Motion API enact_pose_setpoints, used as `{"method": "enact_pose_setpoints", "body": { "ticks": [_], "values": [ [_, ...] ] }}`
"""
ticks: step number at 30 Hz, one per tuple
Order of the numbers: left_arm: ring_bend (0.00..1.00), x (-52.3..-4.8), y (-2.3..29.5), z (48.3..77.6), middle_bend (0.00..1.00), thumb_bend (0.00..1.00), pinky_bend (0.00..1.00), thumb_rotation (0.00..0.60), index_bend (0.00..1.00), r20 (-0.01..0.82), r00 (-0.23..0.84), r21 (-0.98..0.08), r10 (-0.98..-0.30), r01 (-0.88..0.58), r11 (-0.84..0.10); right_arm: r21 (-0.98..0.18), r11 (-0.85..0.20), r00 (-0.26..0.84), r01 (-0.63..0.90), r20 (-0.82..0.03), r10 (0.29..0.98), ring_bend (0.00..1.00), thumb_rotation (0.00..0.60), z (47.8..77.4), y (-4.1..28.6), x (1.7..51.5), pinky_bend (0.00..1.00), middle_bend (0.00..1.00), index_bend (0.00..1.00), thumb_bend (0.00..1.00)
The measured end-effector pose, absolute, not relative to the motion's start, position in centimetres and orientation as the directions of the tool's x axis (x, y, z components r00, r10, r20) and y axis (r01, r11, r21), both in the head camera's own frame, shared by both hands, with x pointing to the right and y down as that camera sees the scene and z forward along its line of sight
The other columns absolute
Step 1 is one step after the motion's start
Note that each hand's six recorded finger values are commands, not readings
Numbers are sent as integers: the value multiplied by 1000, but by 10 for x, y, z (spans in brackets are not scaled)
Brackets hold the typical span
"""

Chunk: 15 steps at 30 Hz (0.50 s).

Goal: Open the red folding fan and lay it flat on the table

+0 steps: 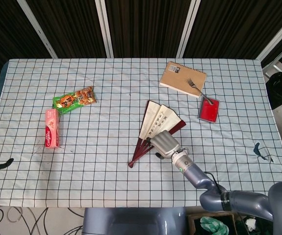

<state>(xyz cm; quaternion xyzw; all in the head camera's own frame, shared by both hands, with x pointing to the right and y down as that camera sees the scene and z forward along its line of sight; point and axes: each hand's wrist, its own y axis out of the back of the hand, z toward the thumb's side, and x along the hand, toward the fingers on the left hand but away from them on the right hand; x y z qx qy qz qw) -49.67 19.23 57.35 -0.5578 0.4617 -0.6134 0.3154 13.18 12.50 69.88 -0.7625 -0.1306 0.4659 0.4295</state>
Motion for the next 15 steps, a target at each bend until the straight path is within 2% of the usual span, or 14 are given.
{"method": "enact_pose_setpoints", "body": {
  "ticks": [15],
  "values": [
    [0,-498,192,573,0,15,0,600,0,394,-183,-918,-901,-134,-374,-779,-605,520,-164,-589,619,918,600,705,127,130,840,855,413,249]
  ]
}}
